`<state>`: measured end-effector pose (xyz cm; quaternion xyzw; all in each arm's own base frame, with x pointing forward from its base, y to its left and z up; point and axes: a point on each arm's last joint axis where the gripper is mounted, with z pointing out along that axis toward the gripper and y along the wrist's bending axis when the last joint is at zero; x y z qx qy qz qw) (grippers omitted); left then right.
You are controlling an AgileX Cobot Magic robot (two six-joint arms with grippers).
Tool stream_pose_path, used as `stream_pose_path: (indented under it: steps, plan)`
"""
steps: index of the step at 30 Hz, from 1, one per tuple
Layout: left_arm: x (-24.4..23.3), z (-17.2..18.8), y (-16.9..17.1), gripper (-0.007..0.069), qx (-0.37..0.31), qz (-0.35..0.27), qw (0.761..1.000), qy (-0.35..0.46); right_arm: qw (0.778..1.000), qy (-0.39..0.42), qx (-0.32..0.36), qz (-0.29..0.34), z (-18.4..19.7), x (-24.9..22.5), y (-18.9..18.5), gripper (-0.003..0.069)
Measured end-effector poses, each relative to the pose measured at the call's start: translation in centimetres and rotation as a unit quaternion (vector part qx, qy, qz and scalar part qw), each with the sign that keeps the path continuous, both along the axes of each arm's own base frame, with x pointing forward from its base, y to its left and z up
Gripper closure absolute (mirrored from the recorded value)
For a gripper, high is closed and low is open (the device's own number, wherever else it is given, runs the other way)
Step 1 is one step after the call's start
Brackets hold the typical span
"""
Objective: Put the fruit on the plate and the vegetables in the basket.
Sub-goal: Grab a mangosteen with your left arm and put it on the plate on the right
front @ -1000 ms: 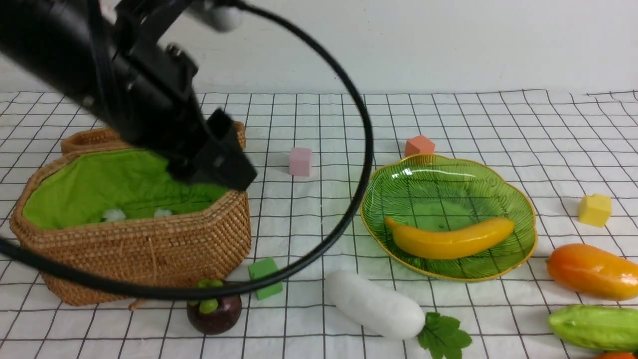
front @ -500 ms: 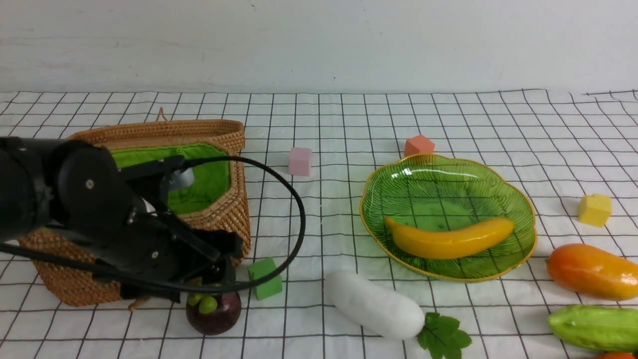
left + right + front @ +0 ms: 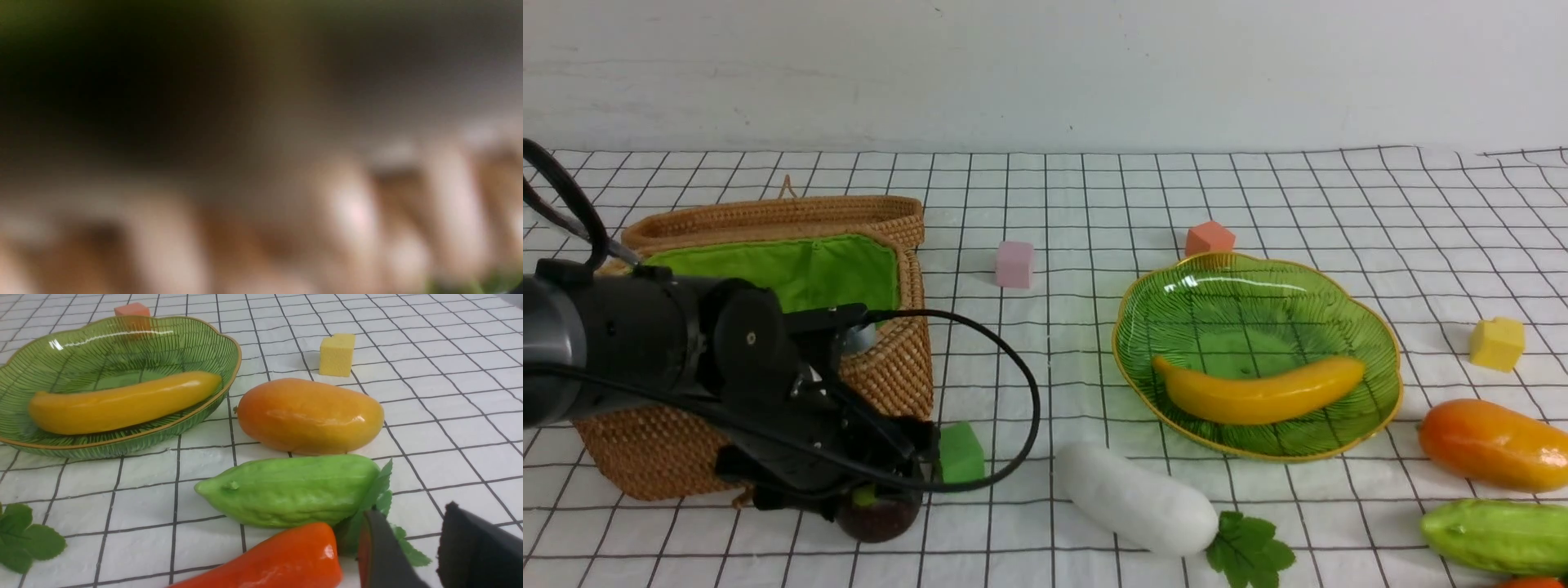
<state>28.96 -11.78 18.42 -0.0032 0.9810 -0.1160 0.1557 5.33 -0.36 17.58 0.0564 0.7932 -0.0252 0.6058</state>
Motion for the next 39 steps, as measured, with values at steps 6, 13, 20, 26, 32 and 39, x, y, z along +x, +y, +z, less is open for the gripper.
stream_pose_path:
  steps: [6,13,20,26,32,39]
  plan:
    - [-2.1,3.4,-0.1,0.0076,-0.038,-0.040,0.999,0.001,1.000,0.000,0.000,0.000,0.0,0.0,0.0,0.0414]
    - [-3.8,9.4,-0.8,0.0076,-0.117,-0.087,0.987,-0.063,1.000,0.000,0.000,0.000,0.0,0.0,0.0,0.0414]
    - [0.7,15.1,-3.7,0.0076,-0.178,-0.144,0.961,-0.154,1.000,0.000,0.000,0.000,0.0,0.0,0.0,0.0414]
    - [6.6,13.9,-10.0,0.0076,-0.183,-0.197,0.949,-0.167,1.000,0.000,0.000,0.000,0.0,0.0,0.0,0.0414]
    - [10.7,11.3,-16.5,0.0076,-0.195,-0.207,0.940,-0.187,1.000,0.000,0.000,0.000,0.0,0.0,0.0,0.0414]
    - [14.6,5.5,-19.2,0.0074,-0.199,-0.158,0.956,-0.147,1.000,0.000,0.000,0.000,0.0,0.0,0.0,0.0414]
